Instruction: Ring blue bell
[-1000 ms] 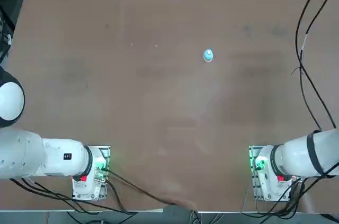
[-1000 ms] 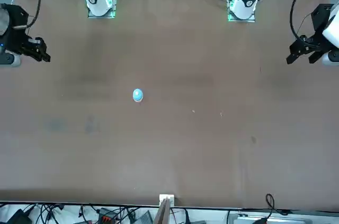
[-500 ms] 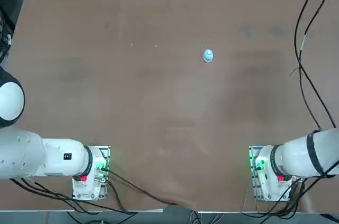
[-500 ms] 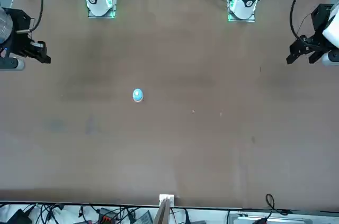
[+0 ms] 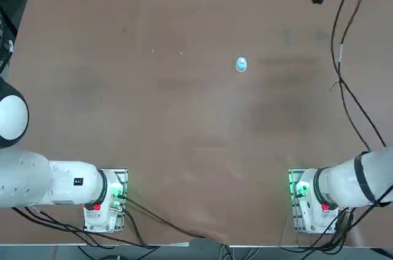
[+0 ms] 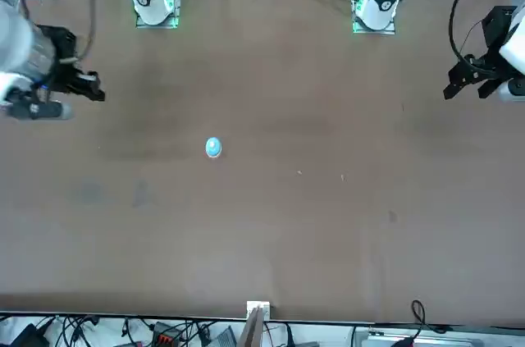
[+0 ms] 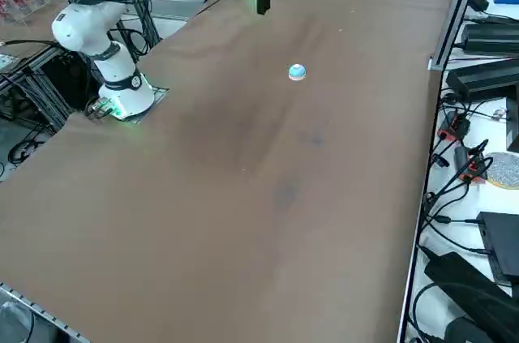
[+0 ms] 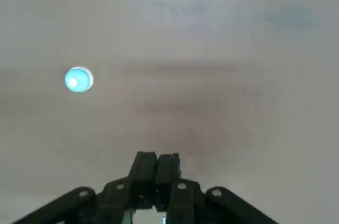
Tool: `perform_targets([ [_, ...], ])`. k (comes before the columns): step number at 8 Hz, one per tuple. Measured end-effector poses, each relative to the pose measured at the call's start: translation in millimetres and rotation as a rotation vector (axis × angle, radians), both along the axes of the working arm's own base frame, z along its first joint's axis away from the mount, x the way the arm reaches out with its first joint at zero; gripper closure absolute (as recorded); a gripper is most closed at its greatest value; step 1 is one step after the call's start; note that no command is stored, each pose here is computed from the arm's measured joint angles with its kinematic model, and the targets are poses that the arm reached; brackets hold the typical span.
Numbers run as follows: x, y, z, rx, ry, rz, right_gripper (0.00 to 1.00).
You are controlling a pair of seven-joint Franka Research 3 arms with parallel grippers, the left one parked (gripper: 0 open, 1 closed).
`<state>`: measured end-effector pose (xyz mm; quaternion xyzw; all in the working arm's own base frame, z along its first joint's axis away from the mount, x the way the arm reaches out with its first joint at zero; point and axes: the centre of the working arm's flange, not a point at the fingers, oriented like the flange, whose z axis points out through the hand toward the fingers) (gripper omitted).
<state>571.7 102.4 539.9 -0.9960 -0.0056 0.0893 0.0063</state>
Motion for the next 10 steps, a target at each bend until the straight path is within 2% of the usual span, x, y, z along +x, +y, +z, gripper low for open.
perform_targets([
  [3, 16.4, 85.8, -78.1, 0.003, 0.011, 0.022, 0.99],
  [5, 16.4, 131.5, -122.4, 0.004, 0.005, 0.014, 0.99],
  [7, 5.2, 170.6, -161.3, 0.005, -0.038, -0.003, 0.99],
  [10, -18.2, 193.6, -212.6, 0.012, -0.086, -0.017, 0.99],
])
